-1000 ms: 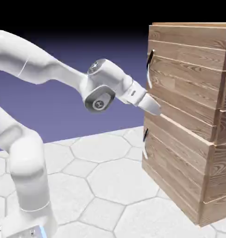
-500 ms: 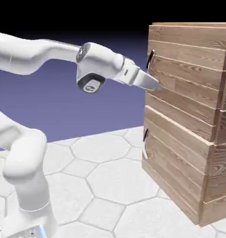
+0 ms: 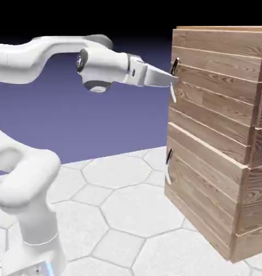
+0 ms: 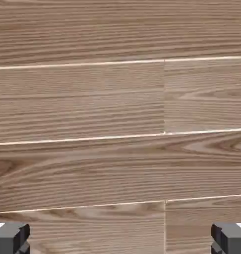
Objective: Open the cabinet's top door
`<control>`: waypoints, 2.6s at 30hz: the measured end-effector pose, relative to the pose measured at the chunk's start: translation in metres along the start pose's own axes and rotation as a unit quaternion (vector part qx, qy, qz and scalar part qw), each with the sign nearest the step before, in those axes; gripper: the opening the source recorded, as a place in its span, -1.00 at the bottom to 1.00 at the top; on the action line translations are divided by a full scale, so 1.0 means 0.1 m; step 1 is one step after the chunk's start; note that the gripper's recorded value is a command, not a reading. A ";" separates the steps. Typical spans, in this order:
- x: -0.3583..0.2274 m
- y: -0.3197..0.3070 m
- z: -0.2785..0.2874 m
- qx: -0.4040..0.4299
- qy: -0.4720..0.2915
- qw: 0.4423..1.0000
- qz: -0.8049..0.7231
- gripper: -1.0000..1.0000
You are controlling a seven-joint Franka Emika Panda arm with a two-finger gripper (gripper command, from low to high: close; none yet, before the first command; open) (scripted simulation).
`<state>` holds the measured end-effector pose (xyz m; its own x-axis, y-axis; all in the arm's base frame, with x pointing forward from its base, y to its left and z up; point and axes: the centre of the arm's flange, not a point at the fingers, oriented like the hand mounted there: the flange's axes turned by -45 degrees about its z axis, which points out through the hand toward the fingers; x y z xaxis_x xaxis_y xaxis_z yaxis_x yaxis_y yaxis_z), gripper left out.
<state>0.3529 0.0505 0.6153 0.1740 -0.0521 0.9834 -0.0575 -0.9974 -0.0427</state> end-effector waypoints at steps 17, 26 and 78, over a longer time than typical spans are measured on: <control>-0.43 -0.82 0.25 0.004 0.079 0.997 -0.018 0.00; -0.54 -1.01 0.77 0.004 0.089 0.996 -0.022 0.00; -0.82 1.88 -1.50 0.473 0.068 0.876 -0.061 -1.00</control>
<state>0.1800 -0.1254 0.5533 -0.0001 0.0000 1.0000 0.8058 -0.5922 0.0001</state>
